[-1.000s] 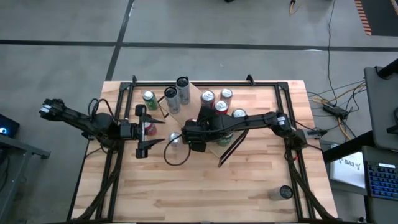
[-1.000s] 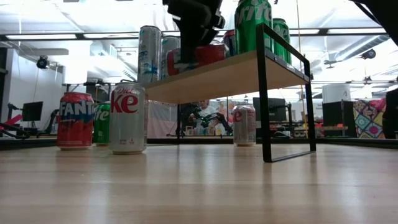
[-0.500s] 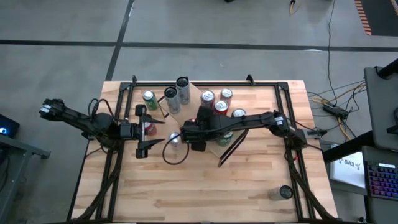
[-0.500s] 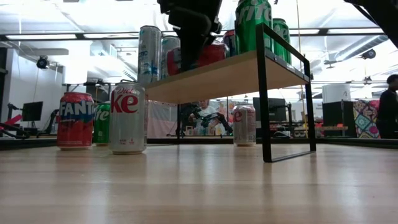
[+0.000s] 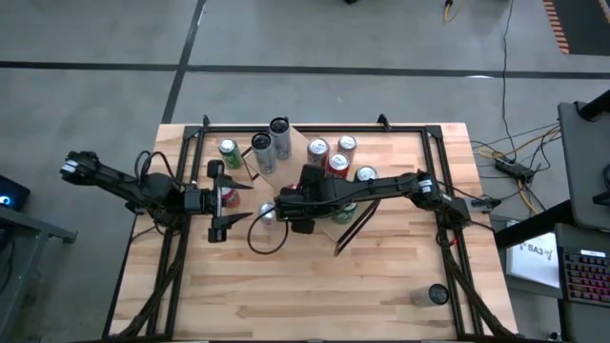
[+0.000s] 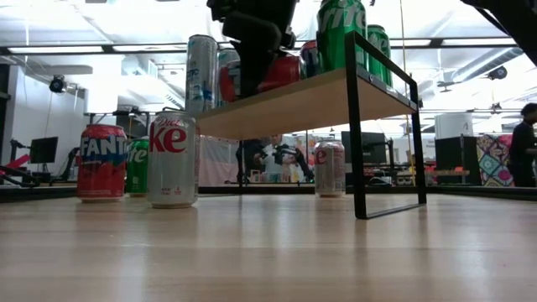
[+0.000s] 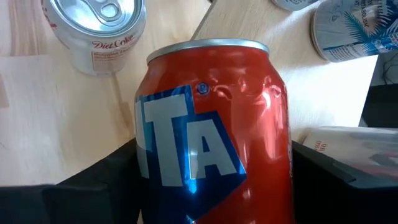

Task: Place canned beverage on shelf
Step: Put the right orange soda can on the shelf aligned with the other orange soda can

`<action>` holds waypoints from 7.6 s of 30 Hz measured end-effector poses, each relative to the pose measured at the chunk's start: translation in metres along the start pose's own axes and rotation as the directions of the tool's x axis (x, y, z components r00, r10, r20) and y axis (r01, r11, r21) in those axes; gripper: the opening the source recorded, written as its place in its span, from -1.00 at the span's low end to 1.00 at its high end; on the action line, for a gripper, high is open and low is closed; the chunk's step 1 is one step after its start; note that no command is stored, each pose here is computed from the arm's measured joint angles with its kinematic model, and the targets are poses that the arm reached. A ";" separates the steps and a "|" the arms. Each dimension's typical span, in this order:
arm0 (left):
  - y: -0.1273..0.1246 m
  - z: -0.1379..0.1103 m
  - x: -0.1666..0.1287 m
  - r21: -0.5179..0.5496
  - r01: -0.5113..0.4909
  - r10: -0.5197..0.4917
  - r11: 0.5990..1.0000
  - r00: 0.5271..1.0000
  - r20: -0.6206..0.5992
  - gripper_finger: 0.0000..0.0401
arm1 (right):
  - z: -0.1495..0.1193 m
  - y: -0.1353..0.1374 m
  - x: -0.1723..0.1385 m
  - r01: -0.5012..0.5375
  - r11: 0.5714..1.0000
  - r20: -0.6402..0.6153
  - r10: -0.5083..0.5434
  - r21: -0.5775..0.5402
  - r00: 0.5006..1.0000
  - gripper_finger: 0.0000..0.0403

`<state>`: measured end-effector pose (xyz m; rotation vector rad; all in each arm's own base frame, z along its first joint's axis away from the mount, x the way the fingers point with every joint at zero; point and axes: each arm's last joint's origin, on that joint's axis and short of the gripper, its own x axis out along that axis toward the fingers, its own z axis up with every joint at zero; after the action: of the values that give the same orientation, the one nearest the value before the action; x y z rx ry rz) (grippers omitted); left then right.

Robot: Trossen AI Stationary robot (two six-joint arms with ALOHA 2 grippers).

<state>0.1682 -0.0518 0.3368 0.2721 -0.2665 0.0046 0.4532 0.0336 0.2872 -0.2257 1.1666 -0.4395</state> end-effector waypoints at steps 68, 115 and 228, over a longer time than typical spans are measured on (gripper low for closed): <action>-0.096 -0.045 0.141 0.075 0.197 -0.191 0.978 0.979 -0.072 0.90 | -0.138 0.095 -0.139 -0.085 0.995 0.919 0.080 -0.051 0.385 0.44; -0.099 -0.032 0.170 -0.028 0.257 -0.258 0.966 0.964 -0.056 0.40 | -0.143 0.100 -0.141 -0.154 0.986 0.932 0.115 -0.065 0.345 0.71; 0.046 -0.078 0.148 -0.184 0.019 -0.098 0.983 0.898 -0.429 0.53 | -0.165 -0.009 -0.230 -0.192 0.981 0.793 0.110 0.010 0.600 0.83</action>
<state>0.3290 0.0085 0.3150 0.0970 0.1908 -0.0174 0.2252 0.1368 0.4200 -0.2022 0.2658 -0.1905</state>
